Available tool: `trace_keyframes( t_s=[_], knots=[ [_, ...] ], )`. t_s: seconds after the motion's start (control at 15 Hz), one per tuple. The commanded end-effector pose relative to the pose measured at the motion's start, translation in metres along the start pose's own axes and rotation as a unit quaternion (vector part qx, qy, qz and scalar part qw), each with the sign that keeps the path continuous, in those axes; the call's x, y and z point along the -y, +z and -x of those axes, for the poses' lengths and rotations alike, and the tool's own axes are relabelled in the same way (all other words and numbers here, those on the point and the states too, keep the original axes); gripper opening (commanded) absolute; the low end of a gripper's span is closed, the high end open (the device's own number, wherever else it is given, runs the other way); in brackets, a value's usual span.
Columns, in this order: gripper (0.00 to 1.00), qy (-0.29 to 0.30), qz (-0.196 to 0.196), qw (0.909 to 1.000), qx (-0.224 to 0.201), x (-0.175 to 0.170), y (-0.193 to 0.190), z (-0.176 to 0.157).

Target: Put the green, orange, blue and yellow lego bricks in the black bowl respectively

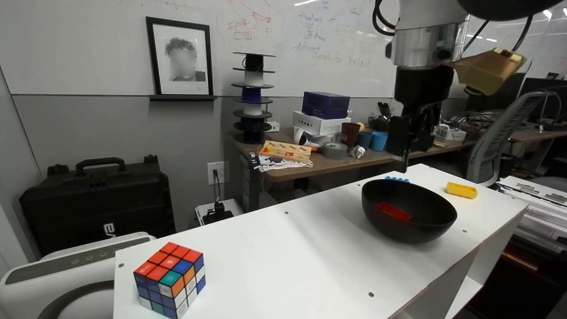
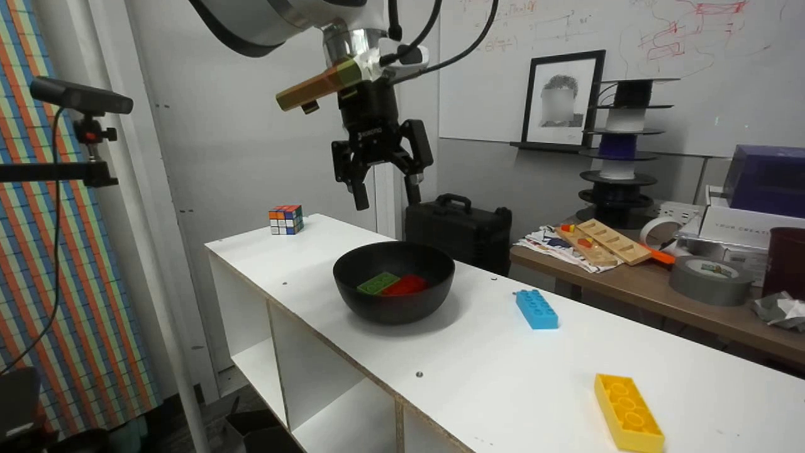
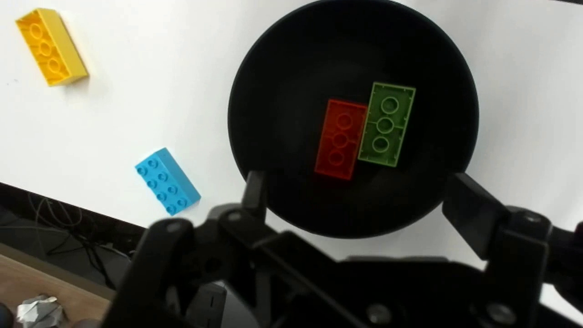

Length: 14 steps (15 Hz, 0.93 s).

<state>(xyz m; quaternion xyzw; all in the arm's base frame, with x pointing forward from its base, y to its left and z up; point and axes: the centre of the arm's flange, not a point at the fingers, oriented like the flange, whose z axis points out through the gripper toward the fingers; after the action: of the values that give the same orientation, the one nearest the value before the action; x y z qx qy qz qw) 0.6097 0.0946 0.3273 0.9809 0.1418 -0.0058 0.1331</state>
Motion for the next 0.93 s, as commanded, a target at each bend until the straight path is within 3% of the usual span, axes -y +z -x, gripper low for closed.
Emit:
trace_keyframes(
  t_s=[0.0, 0.47, 0.87],
  knots=[
    [0.99, 0.005, -0.001, 1.0, -0.003, 0.0, -0.005, 0.001],
    [1.0, 0.01, -0.002, 0.9999, -0.002, 0.002, -0.005, 0.003],
    [1.0, 0.058, 0.019, 0.9968, -0.052, -0.076, -0.035, -0.017]
  ],
)
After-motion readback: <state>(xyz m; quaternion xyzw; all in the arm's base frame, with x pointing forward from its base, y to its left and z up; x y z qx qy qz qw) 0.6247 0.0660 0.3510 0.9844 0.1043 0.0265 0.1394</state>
